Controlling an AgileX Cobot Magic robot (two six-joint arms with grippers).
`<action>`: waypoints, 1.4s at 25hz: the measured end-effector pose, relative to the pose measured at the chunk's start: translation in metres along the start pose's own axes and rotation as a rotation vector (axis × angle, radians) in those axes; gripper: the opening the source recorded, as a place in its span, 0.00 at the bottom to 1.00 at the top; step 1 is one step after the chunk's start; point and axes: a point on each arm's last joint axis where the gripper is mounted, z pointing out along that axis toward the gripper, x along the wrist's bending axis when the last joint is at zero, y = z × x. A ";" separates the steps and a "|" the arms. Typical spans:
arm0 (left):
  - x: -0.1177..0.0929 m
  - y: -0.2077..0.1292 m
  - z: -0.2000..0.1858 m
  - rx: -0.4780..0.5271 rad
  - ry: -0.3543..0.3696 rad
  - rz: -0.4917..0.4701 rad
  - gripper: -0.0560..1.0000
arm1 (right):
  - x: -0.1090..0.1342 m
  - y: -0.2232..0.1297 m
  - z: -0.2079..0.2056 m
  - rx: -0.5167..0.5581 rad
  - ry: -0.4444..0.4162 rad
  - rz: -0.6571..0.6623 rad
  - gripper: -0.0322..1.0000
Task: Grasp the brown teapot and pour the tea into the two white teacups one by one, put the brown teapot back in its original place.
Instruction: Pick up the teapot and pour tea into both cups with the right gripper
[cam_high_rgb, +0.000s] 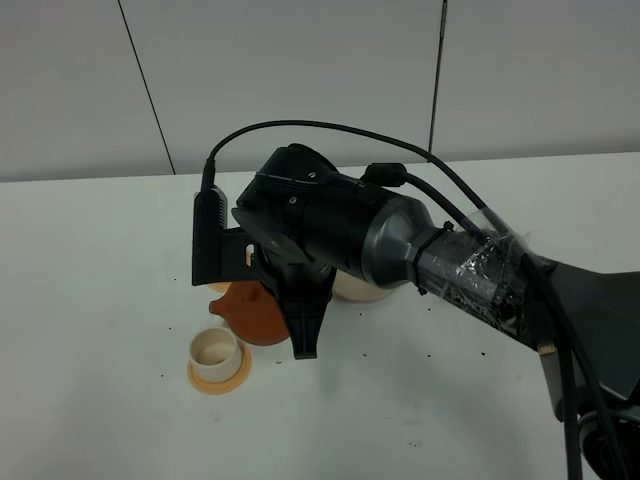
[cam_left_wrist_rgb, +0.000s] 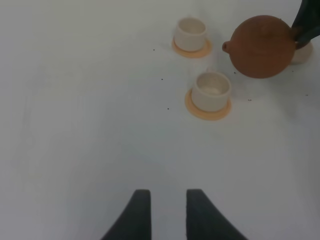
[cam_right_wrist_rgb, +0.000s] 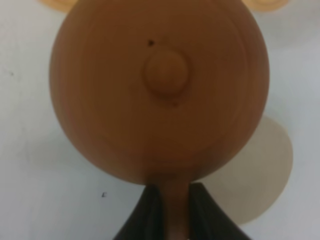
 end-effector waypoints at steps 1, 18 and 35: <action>0.000 0.000 0.000 0.000 0.000 0.000 0.28 | 0.001 0.001 0.000 0.004 -0.006 -0.004 0.12; 0.000 0.000 0.000 0.000 0.000 0.000 0.28 | 0.014 0.011 0.013 0.095 -0.044 -0.039 0.12; 0.000 0.000 0.000 0.000 0.000 -0.001 0.28 | 0.024 0.021 0.006 0.147 -0.086 -0.089 0.12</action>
